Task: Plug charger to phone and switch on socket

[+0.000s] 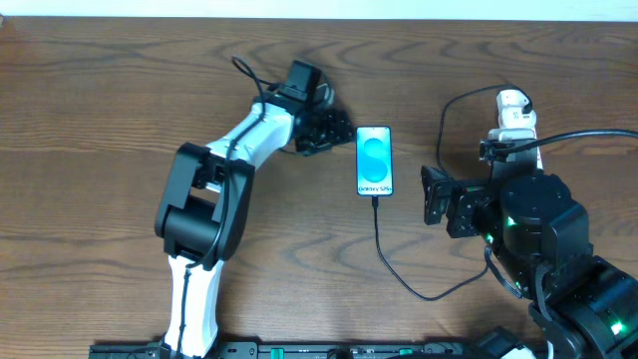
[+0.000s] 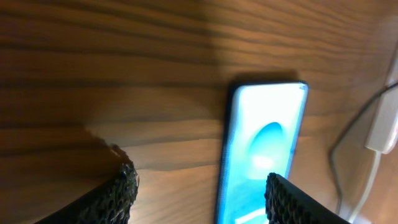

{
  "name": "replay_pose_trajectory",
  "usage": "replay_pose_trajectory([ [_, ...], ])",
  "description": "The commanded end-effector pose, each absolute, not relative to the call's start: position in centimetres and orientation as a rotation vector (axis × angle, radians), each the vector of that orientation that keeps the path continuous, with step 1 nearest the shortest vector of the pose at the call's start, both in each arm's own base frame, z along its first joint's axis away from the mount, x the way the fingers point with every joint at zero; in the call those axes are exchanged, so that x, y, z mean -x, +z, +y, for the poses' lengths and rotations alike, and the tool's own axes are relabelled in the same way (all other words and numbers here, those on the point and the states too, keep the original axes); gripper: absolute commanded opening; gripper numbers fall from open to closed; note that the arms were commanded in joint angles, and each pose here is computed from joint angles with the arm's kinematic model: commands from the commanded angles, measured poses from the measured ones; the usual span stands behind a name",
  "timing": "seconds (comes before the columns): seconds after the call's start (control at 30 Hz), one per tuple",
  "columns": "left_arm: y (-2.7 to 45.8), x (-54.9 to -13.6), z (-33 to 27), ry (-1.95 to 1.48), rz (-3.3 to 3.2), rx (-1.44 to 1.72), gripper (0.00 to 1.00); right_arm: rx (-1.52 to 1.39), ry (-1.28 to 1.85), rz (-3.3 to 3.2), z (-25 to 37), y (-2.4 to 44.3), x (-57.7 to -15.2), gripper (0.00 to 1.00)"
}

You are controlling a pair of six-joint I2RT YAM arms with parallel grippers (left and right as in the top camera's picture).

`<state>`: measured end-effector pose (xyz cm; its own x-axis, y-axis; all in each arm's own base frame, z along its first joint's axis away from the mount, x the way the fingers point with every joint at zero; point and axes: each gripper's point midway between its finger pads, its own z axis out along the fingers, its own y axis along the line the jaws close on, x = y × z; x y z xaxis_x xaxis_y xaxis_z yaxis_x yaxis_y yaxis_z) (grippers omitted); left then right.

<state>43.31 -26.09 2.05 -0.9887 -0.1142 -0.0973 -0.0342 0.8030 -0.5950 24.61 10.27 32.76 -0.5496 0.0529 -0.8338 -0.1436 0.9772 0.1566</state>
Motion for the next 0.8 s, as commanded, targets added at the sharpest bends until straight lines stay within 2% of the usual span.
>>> replay_pose_trajectory([
  [0.0, 1.6, -43.6, -22.6, -0.775, 2.864, 0.067, 0.68, 0.056, 0.254, 2.15, 10.4, 32.6, -24.9, 0.99],
  [0.23, 14.3, -46.0, -16.9, -0.762, 2.587, 0.05, 0.69, 0.082, 0.189, 2.263, 11.6, 29.4, -26.8, 0.99],
  [0.43, 25.0, -45.0, -10.6, -0.645, 2.349, 0.142, 0.69, 0.06, 0.141, 2.378, 12.7, 26.0, -28.5, 0.99],
  [0.6, 29.0, -41.3, -5.8, -0.456, 2.307, 0.266, 0.69, 0.08, 0.14, 2.473, 14.0, 23.2, -29.3, 0.99],
  [0.77, 29.1, -35.8, -3.3, -0.301, 2.397, 0.349, 0.69, 0.095, 0.128, 2.521, 14.8, 21.3, -30.0, 0.99],
])
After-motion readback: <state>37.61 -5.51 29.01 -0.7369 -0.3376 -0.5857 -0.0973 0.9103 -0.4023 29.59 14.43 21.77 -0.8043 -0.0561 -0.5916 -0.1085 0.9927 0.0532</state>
